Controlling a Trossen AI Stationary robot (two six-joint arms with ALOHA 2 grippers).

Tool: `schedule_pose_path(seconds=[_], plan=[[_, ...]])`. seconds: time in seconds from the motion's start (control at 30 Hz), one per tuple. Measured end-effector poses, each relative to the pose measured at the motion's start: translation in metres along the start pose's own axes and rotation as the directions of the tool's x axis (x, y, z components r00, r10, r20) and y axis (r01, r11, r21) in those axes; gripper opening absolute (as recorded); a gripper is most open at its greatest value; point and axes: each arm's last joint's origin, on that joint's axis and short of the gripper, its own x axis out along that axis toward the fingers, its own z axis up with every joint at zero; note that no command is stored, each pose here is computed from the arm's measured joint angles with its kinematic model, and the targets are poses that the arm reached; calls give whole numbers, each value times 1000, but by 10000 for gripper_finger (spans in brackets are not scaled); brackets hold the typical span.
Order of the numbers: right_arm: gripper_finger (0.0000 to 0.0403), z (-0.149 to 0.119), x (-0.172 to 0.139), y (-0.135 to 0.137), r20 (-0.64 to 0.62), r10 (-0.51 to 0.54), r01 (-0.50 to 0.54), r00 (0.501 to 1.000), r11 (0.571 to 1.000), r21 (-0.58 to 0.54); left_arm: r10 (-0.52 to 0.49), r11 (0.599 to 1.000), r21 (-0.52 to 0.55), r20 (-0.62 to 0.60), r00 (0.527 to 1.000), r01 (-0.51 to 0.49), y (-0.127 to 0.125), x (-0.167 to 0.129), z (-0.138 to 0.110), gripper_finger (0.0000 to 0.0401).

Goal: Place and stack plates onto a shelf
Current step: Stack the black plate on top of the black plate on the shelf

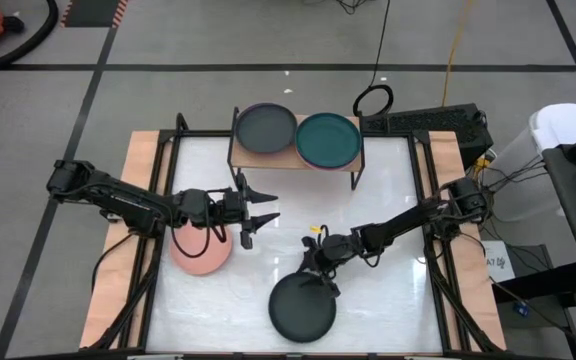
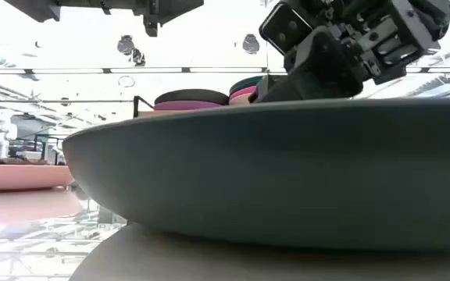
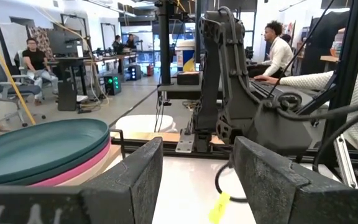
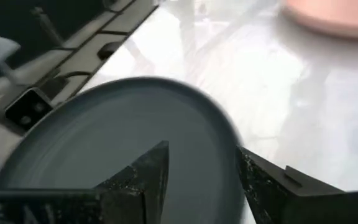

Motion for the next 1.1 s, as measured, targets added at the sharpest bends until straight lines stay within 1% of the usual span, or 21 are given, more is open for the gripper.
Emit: schedule_pose_path(seconds=[0.1,0.2,0.33,0.47,0.9,1.03,1.1], plan=[[165,1,-2,-2,-5,-80,80,997,997,-13,0,1000,0,0,1000,0,0,0,0,204],[165,-6,-2,-5,-62,-133,133,989,991,-1,0,1000,-2,0,1000,0,0,0,0,204],[165,-16,-1,-8,-144,-142,150,979,988,46,0,1000,-4,0,1000,0,0,0,0,204],[164,-19,-2,-8,-178,-145,157,973,986,60,-1,1000,-4,1,1000,1,0,0,0,204],[164,-22,-3,-9,-206,-148,165,967,984,71,0,1000,-17,1,1000,0,0,0,0,204],[164,-30,-5,-9,-230,-150,172,962,982,80,0,1000,-19,1,1000,0,0,0,0,204],[157,-31,-5,-10,-235,-150,175,960,981,87,0,1000,-19,1,1000,0,0,0,0,204]])
